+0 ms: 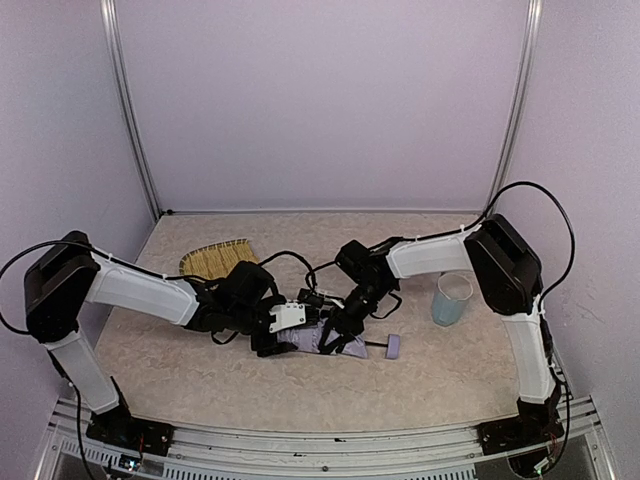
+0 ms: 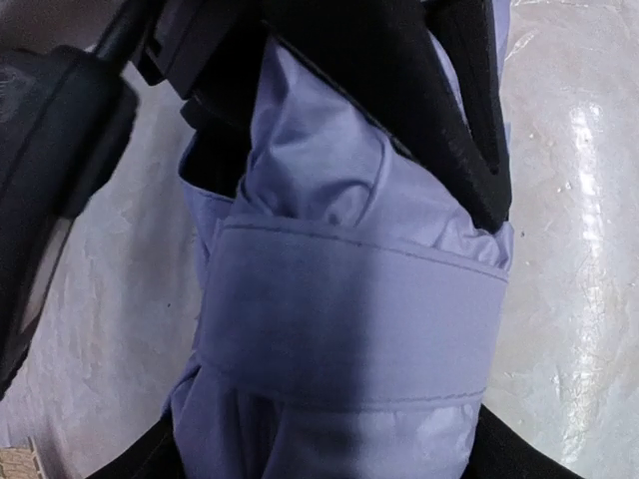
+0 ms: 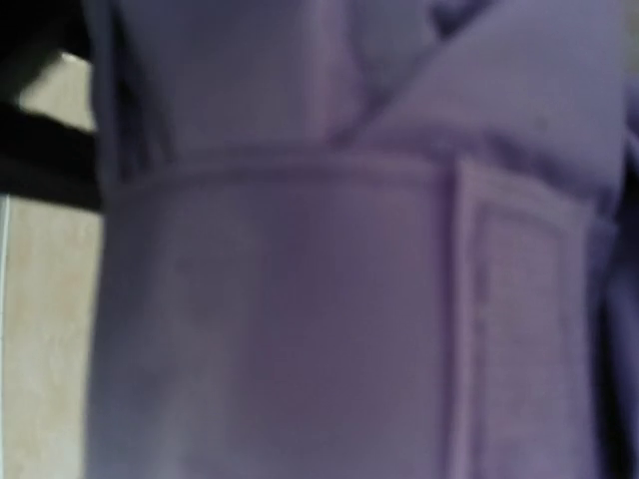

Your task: Put away the umbrella

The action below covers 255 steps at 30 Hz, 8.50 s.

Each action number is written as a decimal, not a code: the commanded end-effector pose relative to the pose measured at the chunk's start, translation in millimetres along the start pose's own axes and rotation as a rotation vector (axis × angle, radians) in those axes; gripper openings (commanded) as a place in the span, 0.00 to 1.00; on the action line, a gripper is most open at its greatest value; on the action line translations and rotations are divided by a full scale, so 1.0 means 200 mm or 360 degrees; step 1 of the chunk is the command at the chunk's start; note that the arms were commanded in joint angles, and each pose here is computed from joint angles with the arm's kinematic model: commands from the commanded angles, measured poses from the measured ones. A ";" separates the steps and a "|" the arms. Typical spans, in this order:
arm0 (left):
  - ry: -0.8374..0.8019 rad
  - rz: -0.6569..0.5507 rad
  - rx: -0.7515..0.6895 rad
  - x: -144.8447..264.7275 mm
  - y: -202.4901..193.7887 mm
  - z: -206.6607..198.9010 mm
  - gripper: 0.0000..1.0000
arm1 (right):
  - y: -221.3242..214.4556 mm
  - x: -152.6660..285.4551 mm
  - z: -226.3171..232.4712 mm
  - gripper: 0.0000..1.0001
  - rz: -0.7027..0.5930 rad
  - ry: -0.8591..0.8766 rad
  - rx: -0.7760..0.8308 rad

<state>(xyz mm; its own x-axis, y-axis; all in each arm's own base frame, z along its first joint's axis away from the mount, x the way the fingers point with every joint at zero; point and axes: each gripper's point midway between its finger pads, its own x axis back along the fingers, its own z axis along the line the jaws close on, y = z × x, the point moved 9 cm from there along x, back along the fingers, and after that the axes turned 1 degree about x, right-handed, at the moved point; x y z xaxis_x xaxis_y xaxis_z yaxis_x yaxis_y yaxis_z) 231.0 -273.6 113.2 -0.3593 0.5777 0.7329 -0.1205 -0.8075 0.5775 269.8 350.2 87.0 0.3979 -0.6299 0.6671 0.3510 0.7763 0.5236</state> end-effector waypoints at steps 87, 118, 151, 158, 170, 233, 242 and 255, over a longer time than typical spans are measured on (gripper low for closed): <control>0.0163 -0.1622 0.0407 1.06 0.28 0.27 0.98 | 0.75 1.04 0.73 0.00 -0.0510 -0.1709 0.1203; 0.0024 -0.1679 0.0496 0.78 0.51 0.27 0.27 | 0.90 1.05 0.92 0.00 -0.0634 -0.1685 0.1452; 0.0105 -0.1181 0.0626 0.45 0.09 0.42 0.00 | 0.69 1.37 1.31 0.00 -0.1032 -0.0840 0.1649; 0.0150 -0.1144 0.0533 0.38 0.04 0.72 0.00 | 0.55 0.95 1.39 0.00 -0.0690 -0.0385 0.1619; 0.0274 -0.1332 0.0120 0.63 0.25 1.02 0.00 | -0.08 0.10 0.76 0.00 0.0373 -0.0660 0.0856; 0.0367 -0.0785 0.0504 0.58 -0.02 -0.23 0.71 | -0.45 -0.31 0.34 0.00 0.0751 -0.0179 0.0319; -0.0004 -0.0425 0.0206 0.36 0.06 -0.31 0.76 | -0.51 -0.29 0.27 0.00 0.0810 -0.0107 0.0058; 0.0207 0.0095 -0.0130 0.12 -0.07 -0.32 0.75 | -0.47 -0.26 0.24 0.00 0.0696 -0.0275 0.0030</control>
<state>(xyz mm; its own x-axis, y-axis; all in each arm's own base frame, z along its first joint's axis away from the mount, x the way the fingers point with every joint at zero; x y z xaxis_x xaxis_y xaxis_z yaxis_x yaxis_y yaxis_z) 152.6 -260.6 113.9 -0.4032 0.6299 0.6638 -0.1691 -0.7642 0.6225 213.0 368.7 90.3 0.2135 -0.5560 0.8033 0.0384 0.8264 0.5618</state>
